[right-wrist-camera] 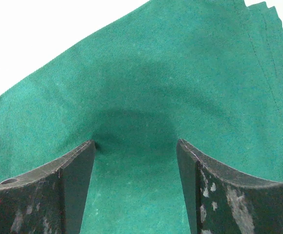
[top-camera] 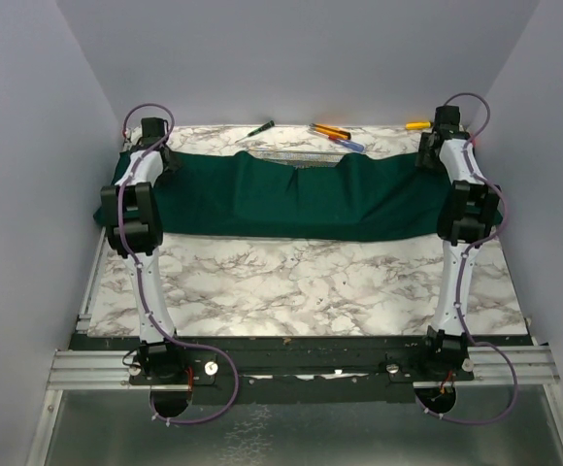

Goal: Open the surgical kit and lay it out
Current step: Open the surgical kit at the center of the board.

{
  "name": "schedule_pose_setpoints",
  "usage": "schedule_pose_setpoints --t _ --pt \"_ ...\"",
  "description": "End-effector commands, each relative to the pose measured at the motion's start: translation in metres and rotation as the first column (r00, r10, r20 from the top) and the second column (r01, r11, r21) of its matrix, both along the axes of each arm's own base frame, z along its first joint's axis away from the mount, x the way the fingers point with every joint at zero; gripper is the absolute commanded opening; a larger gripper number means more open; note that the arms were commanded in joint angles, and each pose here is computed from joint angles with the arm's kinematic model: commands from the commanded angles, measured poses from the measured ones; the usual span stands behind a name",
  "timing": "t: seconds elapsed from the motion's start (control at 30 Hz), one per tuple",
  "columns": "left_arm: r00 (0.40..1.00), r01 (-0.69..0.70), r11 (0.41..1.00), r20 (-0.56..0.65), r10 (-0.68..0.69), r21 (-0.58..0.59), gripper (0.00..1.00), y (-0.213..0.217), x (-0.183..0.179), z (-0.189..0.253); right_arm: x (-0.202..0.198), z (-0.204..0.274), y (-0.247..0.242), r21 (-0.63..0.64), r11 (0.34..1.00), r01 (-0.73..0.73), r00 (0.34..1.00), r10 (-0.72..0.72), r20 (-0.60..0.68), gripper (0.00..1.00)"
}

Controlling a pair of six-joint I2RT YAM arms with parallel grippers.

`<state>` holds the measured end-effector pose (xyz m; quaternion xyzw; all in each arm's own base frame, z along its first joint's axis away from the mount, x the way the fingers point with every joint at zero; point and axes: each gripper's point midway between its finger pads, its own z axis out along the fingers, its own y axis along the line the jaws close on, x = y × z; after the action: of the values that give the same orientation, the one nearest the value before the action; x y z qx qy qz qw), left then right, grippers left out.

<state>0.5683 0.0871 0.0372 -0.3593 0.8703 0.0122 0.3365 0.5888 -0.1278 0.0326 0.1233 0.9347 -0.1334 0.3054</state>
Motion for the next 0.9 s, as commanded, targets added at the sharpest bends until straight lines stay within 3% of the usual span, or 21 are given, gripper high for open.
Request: schedule_pose_setpoints --t 0.0,0.23,0.4,0.53,0.67,0.87 --pt "0.977 -0.159 0.986 -0.134 0.164 0.044 0.58 0.024 -0.02 -0.046 -0.04 -0.061 -0.025 -0.032 0.992 0.121 0.974 -0.125 -0.19 0.7" --pt "0.958 -0.254 0.967 -0.126 0.256 0.035 0.58 0.038 -0.014 -0.05 -0.038 -0.064 -0.028 0.049 0.987 0.151 0.975 -0.141 -0.17 0.67" --pt "0.975 -0.207 0.976 -0.093 0.201 -0.063 0.57 0.027 0.007 -0.048 -0.02 -0.045 -0.006 0.193 0.974 0.122 0.99 -0.107 -0.089 0.65" --pt "0.995 -0.094 0.991 0.027 0.097 -0.098 0.58 0.014 0.035 0.007 -0.003 0.023 0.009 0.29 0.95 0.111 0.991 -0.128 0.041 0.66" --pt "0.992 0.012 0.998 0.13 -0.004 -0.061 0.59 0.003 0.038 0.076 -0.013 0.087 0.031 0.326 0.942 0.076 0.983 -0.126 0.133 0.73" --pt "0.968 0.204 0.978 0.156 -0.197 -0.035 0.59 -0.043 0.008 0.12 -0.055 0.112 0.1 0.36 0.933 -0.009 0.993 -0.033 0.113 0.79"
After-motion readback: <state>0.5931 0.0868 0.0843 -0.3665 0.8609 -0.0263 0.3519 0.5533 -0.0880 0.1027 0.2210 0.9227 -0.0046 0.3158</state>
